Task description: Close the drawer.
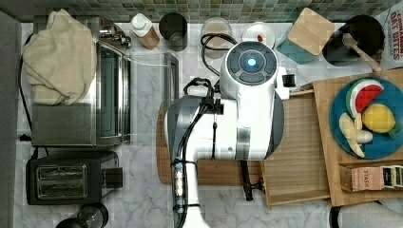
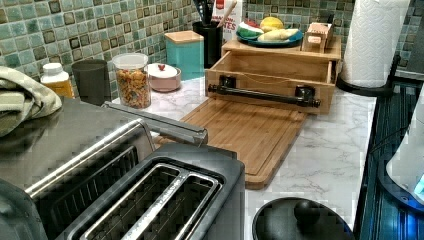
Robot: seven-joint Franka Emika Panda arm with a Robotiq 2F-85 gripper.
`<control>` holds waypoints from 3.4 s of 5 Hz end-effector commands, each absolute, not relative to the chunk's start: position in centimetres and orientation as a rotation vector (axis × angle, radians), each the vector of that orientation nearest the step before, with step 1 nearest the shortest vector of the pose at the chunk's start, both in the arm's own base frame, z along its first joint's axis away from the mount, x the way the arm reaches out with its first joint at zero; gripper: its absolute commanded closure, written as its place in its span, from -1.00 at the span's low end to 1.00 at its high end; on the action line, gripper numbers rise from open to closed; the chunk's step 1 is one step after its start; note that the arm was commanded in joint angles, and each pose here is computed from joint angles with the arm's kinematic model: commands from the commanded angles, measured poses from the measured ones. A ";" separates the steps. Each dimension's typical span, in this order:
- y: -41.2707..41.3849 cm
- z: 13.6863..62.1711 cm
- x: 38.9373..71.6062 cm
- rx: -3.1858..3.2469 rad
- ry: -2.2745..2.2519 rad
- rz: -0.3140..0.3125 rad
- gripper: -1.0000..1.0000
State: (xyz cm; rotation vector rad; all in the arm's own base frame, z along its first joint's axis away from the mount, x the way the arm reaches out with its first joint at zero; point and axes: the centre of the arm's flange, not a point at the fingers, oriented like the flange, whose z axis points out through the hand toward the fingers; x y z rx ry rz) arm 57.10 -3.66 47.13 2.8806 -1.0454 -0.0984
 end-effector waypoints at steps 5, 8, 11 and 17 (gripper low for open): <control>1.4 40.5 52.2 3.070 -0.428 -0.085 1.00; 0.6 32.9 49.0 3.077 -0.212 -0.088 1.00; 0.7 29.8 47.1 2.971 -0.058 -0.121 1.00; -6.0 27.0 45.0 2.905 0.106 -0.113 1.00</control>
